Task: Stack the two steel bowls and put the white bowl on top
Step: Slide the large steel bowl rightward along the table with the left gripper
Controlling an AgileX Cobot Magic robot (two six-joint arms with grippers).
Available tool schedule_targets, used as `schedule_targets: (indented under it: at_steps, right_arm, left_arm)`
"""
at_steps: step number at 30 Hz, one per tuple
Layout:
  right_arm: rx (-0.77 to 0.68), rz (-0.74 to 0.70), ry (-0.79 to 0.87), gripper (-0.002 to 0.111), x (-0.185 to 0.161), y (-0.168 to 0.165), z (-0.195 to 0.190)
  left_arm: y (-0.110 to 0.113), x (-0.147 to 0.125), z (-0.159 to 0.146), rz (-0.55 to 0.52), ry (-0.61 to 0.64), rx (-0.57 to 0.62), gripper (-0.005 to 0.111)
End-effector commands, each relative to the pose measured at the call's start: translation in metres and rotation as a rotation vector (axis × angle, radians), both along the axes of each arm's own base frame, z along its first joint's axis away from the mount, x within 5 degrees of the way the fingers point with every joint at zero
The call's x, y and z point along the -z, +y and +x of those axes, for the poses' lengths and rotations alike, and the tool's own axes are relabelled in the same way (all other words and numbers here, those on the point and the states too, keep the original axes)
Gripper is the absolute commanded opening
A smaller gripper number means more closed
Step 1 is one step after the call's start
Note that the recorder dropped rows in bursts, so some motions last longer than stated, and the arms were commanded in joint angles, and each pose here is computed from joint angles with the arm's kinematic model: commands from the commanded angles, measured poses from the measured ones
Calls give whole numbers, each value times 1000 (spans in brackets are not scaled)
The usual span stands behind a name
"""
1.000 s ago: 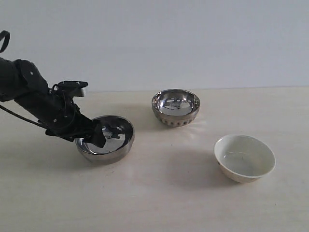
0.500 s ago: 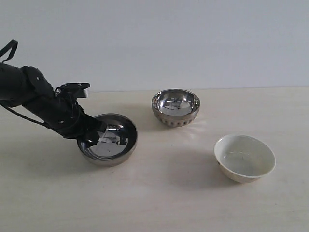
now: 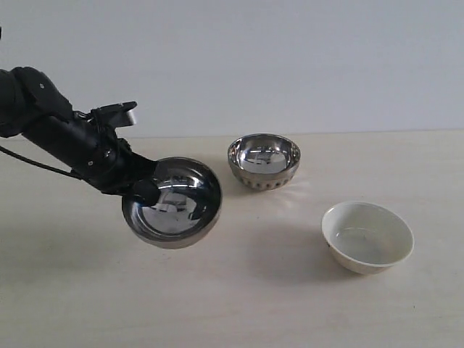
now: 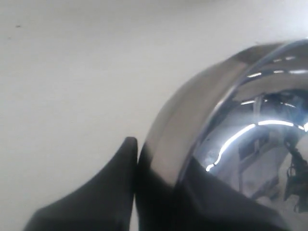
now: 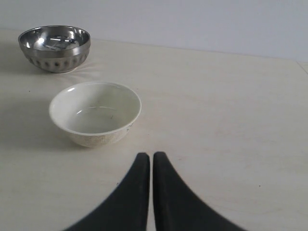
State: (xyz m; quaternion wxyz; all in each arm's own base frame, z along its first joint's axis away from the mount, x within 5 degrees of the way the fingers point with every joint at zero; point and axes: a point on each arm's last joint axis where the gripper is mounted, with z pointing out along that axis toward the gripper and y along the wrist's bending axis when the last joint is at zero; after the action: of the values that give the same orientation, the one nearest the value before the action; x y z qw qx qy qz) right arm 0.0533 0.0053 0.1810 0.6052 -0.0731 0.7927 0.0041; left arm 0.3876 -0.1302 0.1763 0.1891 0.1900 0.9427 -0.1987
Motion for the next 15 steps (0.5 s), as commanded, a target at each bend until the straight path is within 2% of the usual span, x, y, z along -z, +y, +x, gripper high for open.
schedule_targets:
  at_steps: [1, 9, 15]
  right_arm:
    - [8, -11, -17, 0, -1, -1, 0]
    - [8, -11, -17, 0, -1, -1, 0]
    - [8, -11, -17, 0, -1, -1, 0]
  left_arm:
    - [-27, -5, -14, -35, 30, 81, 4]
    - [-77, -2, -36, -40, 18, 200, 4]
    - [-92, 9, -42, -33, 33, 228, 4]
